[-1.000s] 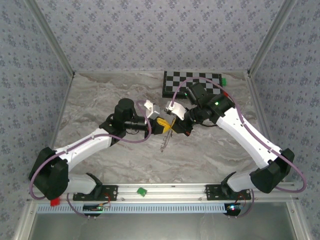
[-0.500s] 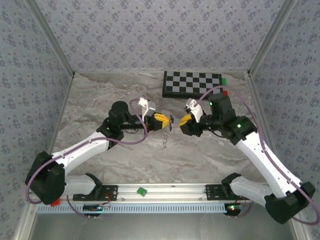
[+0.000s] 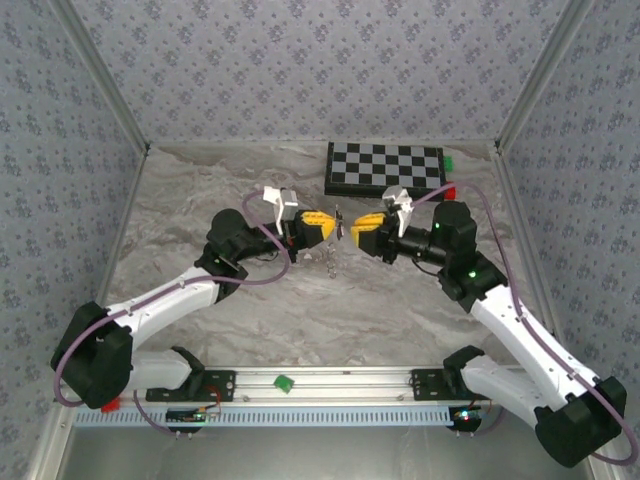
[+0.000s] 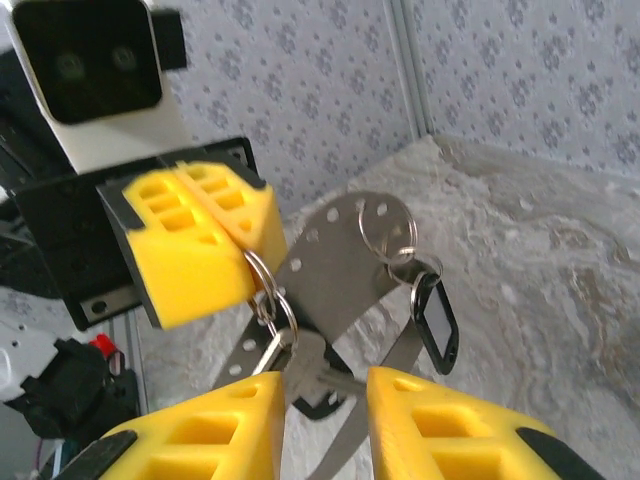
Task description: Put the keys on the keyring
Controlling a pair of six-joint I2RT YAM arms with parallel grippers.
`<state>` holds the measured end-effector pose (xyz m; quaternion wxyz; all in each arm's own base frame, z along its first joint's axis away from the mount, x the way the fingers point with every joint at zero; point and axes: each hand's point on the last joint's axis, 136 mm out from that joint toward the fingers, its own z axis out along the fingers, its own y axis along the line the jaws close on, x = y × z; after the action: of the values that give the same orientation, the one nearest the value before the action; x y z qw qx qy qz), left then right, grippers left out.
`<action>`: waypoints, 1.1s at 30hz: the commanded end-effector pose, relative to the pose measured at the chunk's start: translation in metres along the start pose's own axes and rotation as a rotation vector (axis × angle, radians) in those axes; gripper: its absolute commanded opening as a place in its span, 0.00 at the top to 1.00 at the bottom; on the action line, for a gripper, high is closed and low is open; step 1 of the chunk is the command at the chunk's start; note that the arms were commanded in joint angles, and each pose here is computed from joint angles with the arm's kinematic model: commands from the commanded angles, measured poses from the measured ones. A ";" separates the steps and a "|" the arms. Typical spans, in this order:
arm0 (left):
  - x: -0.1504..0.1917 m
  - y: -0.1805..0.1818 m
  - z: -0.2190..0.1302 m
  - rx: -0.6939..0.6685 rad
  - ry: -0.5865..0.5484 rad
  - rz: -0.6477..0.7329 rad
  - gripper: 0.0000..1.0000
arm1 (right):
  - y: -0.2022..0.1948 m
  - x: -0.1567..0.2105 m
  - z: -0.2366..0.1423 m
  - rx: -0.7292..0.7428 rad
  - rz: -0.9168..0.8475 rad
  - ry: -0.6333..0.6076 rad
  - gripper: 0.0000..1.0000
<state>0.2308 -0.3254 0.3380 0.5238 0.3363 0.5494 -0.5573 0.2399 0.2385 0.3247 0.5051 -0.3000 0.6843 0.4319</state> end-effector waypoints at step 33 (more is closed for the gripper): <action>-0.024 -0.017 0.000 0.042 -0.073 0.046 1.00 | 0.018 0.007 0.024 -0.172 0.015 0.068 1.00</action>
<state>0.2297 -0.3263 0.3398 0.5246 0.3340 0.5477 -0.5596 0.2394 0.2627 0.3137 0.4543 -0.3284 0.6730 0.4826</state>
